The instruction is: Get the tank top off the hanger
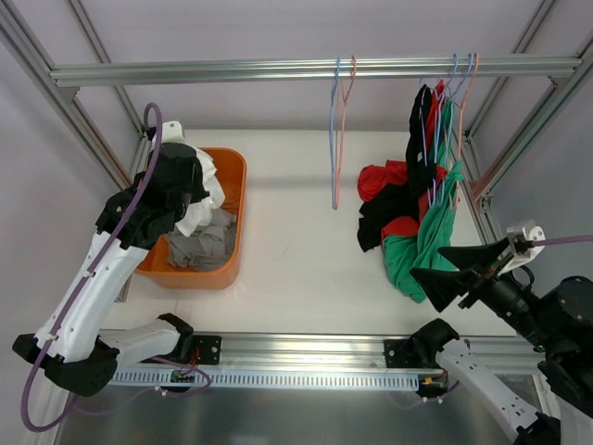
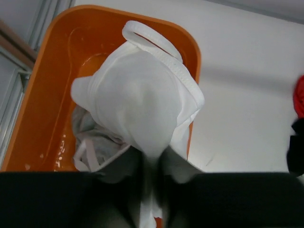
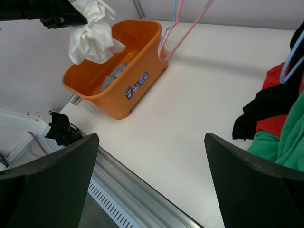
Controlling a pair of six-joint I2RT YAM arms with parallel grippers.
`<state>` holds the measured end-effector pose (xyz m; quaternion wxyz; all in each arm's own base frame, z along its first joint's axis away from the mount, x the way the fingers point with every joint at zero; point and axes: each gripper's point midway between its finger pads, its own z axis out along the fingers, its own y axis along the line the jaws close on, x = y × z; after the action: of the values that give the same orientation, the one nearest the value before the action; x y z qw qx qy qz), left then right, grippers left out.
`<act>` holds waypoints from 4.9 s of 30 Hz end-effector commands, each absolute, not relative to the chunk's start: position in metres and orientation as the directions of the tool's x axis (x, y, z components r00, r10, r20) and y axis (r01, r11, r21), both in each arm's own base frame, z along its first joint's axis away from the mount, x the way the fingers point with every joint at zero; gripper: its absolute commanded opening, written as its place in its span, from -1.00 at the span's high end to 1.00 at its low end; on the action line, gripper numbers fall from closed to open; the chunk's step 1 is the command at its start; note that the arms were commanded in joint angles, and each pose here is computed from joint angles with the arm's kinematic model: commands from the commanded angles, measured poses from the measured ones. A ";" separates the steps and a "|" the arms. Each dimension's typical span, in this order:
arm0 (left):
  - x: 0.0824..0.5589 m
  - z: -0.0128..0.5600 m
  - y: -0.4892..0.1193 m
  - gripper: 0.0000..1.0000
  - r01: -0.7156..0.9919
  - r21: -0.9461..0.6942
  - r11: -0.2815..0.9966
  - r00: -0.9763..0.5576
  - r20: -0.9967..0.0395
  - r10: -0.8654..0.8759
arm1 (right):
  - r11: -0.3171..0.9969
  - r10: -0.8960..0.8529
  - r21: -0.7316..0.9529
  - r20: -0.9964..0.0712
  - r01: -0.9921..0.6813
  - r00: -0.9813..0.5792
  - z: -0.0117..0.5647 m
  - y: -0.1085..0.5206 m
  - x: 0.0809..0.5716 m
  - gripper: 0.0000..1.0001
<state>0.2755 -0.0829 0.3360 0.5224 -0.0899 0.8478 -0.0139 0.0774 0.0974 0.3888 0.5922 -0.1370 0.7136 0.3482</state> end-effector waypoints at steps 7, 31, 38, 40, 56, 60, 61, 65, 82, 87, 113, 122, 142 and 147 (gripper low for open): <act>0.279 0.309 -0.059 -0.97 -0.182 -0.079 0.980 -0.530 -0.832 -0.166 | 0.893 0.194 0.286 -0.941 -0.347 -0.277 0.395 0.077 0.141 -0.99; 0.140 0.260 -0.092 -0.97 0.301 -0.362 0.882 -0.489 -0.853 -0.183 | 0.991 -0.128 -0.135 -0.916 -0.008 -0.381 0.441 0.053 0.293 -0.07; 0.142 0.256 -0.096 -0.97 0.304 -0.381 0.873 -0.499 -0.844 -0.195 | 0.994 -0.102 -0.104 -0.897 -0.017 -0.431 0.427 0.050 0.317 0.00; 0.143 0.252 -0.099 -0.97 0.307 -0.388 0.869 -0.515 -0.836 -0.191 | 0.995 -0.097 -0.098 -0.891 -0.020 -0.444 0.423 0.051 0.326 0.14; 0.144 0.248 -0.101 -0.97 0.303 -0.398 0.866 -0.524 -0.828 -0.198 | 1.000 -0.008 -0.016 -0.895 0.014 -0.445 0.416 0.056 0.350 0.98; 0.146 0.246 -0.102 -0.97 0.299 -0.400 0.867 -0.535 -0.822 -0.195 | 0.993 0.073 0.101 -0.938 -0.064 -0.339 0.439 0.075 0.346 0.99; 0.146 0.247 -0.102 -0.97 0.299 -0.401 0.866 -0.533 -0.823 -0.197 | 0.989 0.083 0.117 -0.943 -0.086 -0.323 0.443 0.079 0.344 0.99; 0.144 0.247 -0.103 -0.97 0.305 -0.406 0.861 -0.530 -0.824 -0.201 | 0.972 0.108 0.161 -0.953 -0.169 -0.284 0.458 0.093 0.336 0.99; 0.136 0.301 -0.144 -0.97 0.543 -0.455 0.705 -0.473 -0.860 -0.191 | 0.905 0.124 0.253 -0.926 -0.341 -0.357 0.412 0.102 0.224 0.99; 0.135 0.352 -0.169 -0.97 0.653 -0.484 0.582 -0.456 -0.865 -0.208 | 0.854 0.074 0.278 -0.902 -0.439 -0.425 0.370 0.097 0.133 0.99; 0.153 0.425 -0.389 -0.12 0.768 0.048 0.639 -0.058 -0.988 0.144 | 0.584 -0.001 0.348 -0.903 -0.734 -0.429 0.373 0.103 -0.046 0.99; 0.153 0.408 -0.377 1.00 0.755 0.049 0.653 -0.068 -0.986 0.153 | 0.596 -0.008 0.337 -0.905 -0.729 -0.425 0.372 0.103 -0.040 0.99; 0.174 0.416 -0.243 0.87 0.474 -0.147 0.868 -0.123 -0.987 -0.100 | 0.386 -0.044 0.361 -0.912 -0.849 -0.407 0.384 0.125 -0.063 0.99; 0.181 0.411 -0.223 0.87 0.381 -0.205 0.902 -0.135 -0.977 -0.166 | 0.336 -0.024 0.304 -0.943 -0.891 -0.331 0.395 0.125 -0.076 0.99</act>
<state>0.1492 -0.2787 0.4006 0.6076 0.1951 0.7162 -0.2825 -0.0395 0.1240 0.3851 0.4699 -0.2973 0.7131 0.4270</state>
